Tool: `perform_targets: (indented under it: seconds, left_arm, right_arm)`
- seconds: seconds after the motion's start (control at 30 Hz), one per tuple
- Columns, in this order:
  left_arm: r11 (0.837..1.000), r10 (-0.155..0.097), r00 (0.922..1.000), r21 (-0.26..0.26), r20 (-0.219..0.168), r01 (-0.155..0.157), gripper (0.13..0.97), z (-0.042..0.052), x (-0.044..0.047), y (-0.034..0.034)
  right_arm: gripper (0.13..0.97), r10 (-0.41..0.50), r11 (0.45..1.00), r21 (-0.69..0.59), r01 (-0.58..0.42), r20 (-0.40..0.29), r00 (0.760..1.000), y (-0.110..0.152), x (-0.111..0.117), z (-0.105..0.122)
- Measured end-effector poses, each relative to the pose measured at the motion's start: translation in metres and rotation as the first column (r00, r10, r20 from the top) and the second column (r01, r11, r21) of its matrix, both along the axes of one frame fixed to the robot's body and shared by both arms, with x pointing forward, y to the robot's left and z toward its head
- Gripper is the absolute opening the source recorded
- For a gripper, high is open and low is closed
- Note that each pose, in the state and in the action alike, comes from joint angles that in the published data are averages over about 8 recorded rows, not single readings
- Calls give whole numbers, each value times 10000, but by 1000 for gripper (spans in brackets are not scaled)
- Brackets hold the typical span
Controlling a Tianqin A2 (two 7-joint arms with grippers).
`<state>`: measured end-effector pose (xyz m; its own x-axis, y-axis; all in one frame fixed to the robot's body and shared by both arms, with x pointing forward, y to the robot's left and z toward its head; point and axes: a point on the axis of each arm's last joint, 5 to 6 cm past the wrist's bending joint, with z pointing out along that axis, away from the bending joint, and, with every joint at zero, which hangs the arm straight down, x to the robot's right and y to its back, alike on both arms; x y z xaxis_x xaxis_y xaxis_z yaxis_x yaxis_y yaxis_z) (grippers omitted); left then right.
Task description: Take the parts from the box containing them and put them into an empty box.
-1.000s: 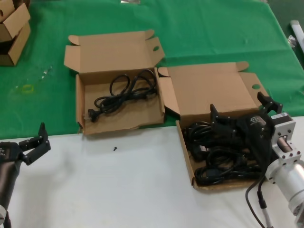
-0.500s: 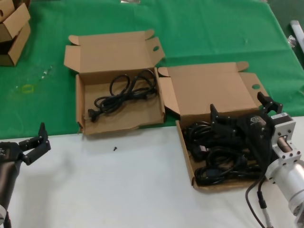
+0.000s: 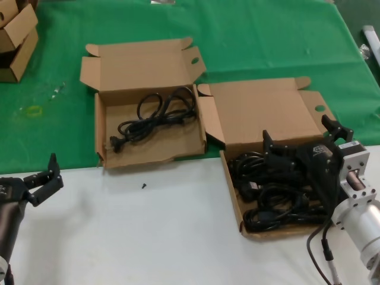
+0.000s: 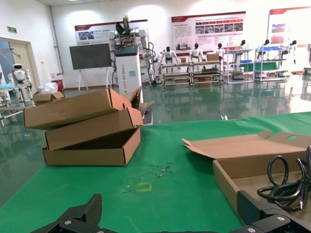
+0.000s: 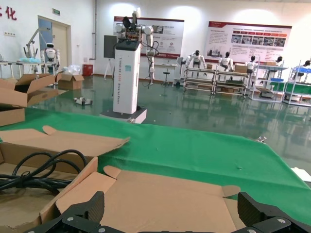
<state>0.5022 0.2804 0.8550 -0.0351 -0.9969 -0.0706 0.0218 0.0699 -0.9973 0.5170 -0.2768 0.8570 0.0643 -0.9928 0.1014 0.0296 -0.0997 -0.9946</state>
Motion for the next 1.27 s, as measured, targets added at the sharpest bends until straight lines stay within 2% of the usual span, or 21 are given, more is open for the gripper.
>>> perform_targets:
  seconds: [1.27]
  left_arm:
    - [10000, 0, 10000, 0, 0, 0, 966, 0, 0, 0]
  right_arm:
    - [966, 0, 10000, 0, 0, 0, 10000, 0, 0, 0]
